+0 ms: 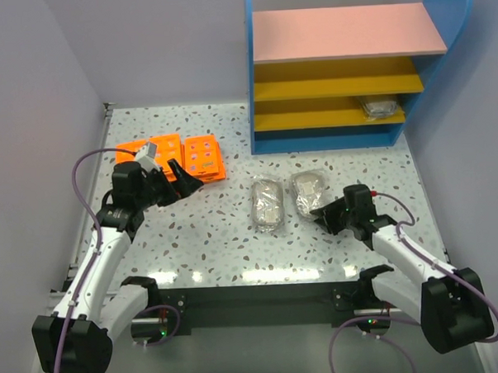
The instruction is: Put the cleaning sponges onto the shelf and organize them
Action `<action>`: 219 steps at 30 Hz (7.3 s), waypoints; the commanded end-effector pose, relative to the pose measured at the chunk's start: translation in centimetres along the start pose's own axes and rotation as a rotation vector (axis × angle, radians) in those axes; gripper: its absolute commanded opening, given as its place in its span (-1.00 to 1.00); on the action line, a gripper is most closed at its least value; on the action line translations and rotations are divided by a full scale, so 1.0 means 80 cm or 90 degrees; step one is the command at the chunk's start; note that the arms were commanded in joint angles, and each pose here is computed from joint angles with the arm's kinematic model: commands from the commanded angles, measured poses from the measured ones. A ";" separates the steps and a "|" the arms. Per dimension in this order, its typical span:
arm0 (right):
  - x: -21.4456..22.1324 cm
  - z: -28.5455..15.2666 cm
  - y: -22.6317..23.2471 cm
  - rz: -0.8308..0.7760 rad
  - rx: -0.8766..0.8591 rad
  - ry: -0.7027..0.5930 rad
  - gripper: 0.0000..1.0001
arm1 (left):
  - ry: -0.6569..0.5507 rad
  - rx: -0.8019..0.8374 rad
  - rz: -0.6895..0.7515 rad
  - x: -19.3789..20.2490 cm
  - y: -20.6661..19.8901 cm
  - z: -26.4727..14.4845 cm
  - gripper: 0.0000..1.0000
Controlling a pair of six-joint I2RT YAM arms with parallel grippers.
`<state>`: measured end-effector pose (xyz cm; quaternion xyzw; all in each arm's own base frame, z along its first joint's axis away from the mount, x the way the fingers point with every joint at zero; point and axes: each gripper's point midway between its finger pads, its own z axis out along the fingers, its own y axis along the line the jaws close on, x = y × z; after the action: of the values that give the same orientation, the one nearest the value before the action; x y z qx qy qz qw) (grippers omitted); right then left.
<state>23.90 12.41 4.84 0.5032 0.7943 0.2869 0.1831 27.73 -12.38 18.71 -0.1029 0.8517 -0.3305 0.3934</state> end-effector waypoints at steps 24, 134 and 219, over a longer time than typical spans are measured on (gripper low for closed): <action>-0.066 -0.135 0.244 -0.057 -0.342 -0.105 -1.00 | 0.000 0.012 0.022 -0.012 -0.007 0.010 0.97; 0.186 -0.046 0.092 -0.225 -0.179 0.153 0.45 | 0.086 0.061 0.019 0.047 -0.016 0.032 -0.94; -0.015 -0.155 0.276 -0.016 -0.372 -0.242 -1.00 | 0.074 0.010 0.061 0.044 -0.020 0.007 -1.00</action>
<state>30.32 16.37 25.22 0.4620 0.6718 0.4037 0.4151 24.64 -15.33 14.87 -0.0600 0.8864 -0.3225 0.3267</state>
